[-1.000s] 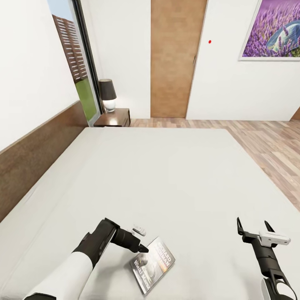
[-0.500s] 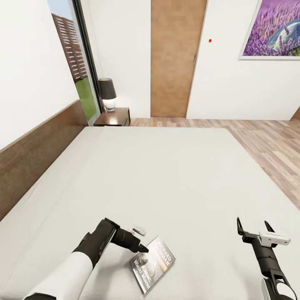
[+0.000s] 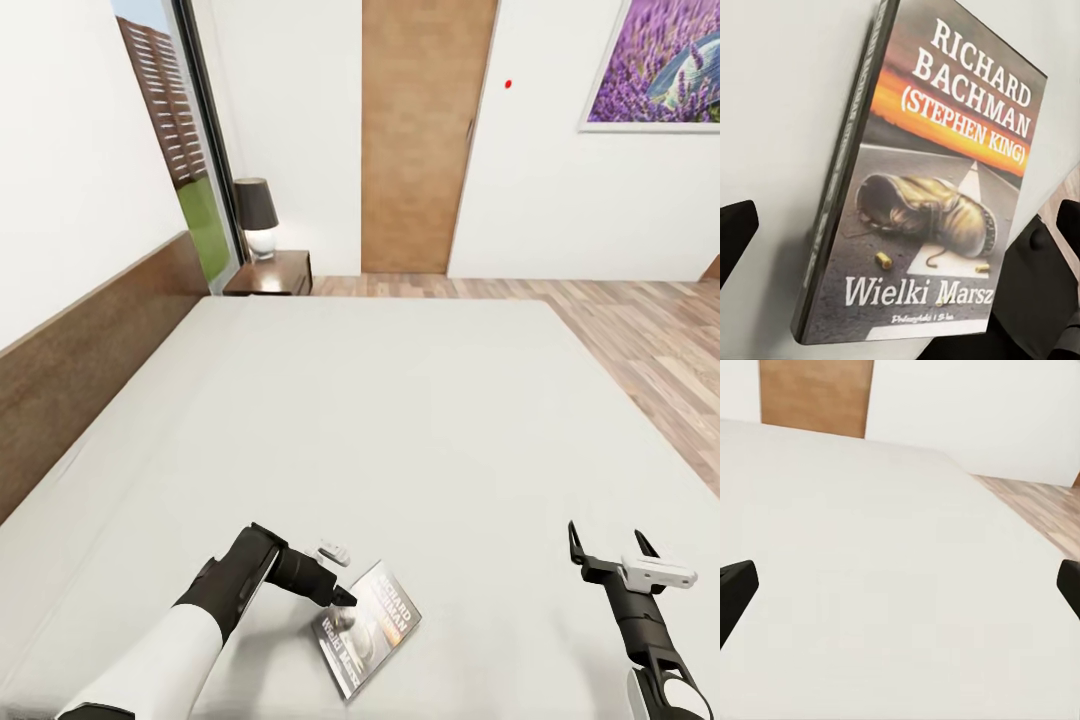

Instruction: In the bedroom, move the book from the bed onto either nightstand, and place the two sandals side by side next to the bed.

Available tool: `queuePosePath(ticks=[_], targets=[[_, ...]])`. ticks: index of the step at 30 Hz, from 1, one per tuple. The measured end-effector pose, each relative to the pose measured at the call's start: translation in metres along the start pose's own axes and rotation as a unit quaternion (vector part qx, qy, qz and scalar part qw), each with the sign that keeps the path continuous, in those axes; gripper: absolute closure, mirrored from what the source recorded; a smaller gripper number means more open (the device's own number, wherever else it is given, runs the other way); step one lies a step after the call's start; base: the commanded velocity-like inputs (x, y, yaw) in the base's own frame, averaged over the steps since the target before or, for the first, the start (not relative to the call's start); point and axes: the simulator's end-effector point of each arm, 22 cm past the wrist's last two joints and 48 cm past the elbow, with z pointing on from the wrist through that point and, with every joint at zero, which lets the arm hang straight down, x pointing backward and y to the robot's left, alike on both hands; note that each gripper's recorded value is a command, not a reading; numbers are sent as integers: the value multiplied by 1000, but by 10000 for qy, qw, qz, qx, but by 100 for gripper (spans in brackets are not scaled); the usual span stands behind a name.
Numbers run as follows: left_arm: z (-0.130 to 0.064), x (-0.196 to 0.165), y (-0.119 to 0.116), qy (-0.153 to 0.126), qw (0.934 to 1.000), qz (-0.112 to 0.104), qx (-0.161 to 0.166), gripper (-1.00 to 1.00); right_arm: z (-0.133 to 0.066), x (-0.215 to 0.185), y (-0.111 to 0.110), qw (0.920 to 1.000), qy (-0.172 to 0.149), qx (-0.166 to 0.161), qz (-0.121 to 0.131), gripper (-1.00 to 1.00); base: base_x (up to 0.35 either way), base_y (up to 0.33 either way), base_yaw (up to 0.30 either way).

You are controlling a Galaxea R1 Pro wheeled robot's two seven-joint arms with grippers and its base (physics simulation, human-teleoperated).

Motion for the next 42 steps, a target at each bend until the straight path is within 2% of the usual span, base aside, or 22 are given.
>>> queuePosePath(ticks=[42], targets=[[21, 18, 6, 173, 9997, -135, 124, -100, -4, 29, 4, 9996, 281, -49, -73, -100, 0, 0, 0]])
